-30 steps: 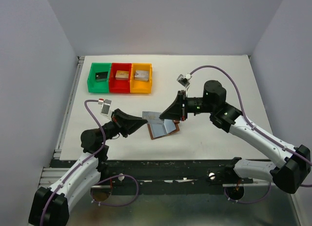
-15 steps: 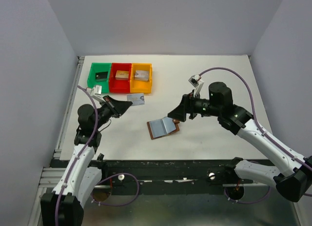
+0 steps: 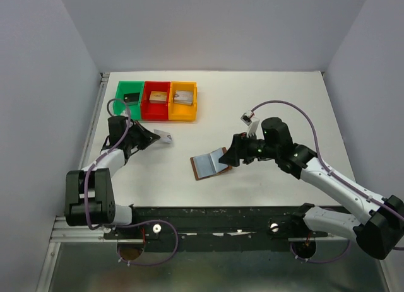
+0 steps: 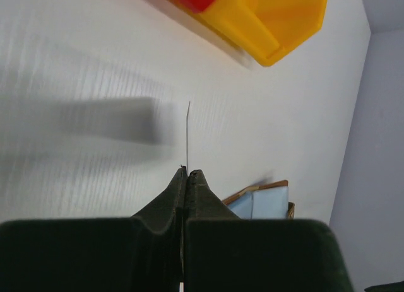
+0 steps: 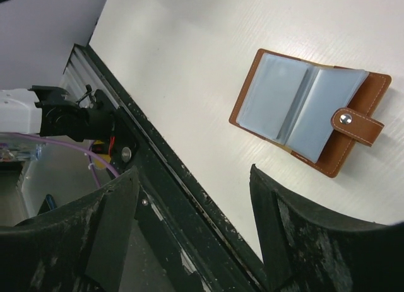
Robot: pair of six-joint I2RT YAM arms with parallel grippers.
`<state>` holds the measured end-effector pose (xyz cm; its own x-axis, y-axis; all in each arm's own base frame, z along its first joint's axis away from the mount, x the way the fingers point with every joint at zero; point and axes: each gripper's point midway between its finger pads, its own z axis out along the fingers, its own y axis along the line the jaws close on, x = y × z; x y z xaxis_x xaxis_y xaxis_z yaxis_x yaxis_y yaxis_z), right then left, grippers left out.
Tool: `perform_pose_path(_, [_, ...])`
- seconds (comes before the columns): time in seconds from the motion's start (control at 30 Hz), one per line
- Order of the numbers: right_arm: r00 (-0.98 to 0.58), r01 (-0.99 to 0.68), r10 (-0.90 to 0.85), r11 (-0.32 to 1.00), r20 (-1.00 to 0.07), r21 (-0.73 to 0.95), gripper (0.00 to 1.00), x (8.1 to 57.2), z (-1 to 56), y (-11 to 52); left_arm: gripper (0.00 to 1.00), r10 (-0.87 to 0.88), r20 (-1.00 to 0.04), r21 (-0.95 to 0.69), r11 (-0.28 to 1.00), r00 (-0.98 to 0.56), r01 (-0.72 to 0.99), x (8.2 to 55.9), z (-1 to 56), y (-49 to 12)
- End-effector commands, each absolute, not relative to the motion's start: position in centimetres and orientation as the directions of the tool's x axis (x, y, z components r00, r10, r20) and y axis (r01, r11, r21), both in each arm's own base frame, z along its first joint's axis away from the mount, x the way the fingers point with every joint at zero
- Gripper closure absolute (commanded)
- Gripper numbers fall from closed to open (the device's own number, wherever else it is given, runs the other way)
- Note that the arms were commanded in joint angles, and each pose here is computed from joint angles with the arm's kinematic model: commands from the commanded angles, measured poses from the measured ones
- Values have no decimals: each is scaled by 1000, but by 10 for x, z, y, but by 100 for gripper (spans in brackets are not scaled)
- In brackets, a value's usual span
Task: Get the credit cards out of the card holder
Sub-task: Place the credit card at the center of the board.
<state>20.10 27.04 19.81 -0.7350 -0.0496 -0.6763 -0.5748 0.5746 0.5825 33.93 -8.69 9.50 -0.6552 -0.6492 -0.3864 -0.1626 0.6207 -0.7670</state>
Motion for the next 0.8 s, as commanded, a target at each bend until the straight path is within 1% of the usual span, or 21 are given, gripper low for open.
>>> perform_pose_path(0.0, [-743, -581, -38, 533, -668, 616, 22, 197, 197, 279, 100, -621, -438, -754, 647, -650, -110, 369, 101, -73])
perform_pose_path(0.13, [-749, -575, -46, 541, -661, 613, 22, 198, 193, 279, 100, -632, -411, -761, 634, -657, -134, 379, 84, -65])
perform_pose_path(0.27, [-755, -572, -53, 541, -653, 617, 22, 198, 191, 280, 100, -632, -378, -793, 599, -677, -116, 385, 75, -65])
perform_pose_path(0.5, [-760, -575, -70, 536, -646, 618, 21, 200, 188, 284, 99, -596, -360, -791, 603, -718, -104, 393, 67, -62])
perform_pose_path(0.57, [-761, -570, -69, 546, -645, 614, 21, 202, 186, 283, 87, -593, -360, -779, 616, -720, -118, 393, 64, -59])
perform_pose_path(0.6, [-761, -570, -71, 548, -645, 612, 21, 203, 186, 283, 78, -591, -363, -773, 623, -721, -121, 393, 63, -58])
perform_pose_path(0.63, [-760, -571, -74, 550, -645, 610, 21, 203, 186, 283, 73, -590, -361, -770, 625, -722, -126, 393, 63, -57])
perform_pose_path(0.7, [-759, -572, -77, 552, -646, 606, 21, 203, 186, 283, 66, -587, -366, -760, 636, -721, -132, 393, 63, -54])
perform_pose_path(0.77, [-761, -570, -81, 556, -644, 605, 20, 204, 184, 283, 62, -583, -375, -751, 647, -721, -132, 394, 64, -52])
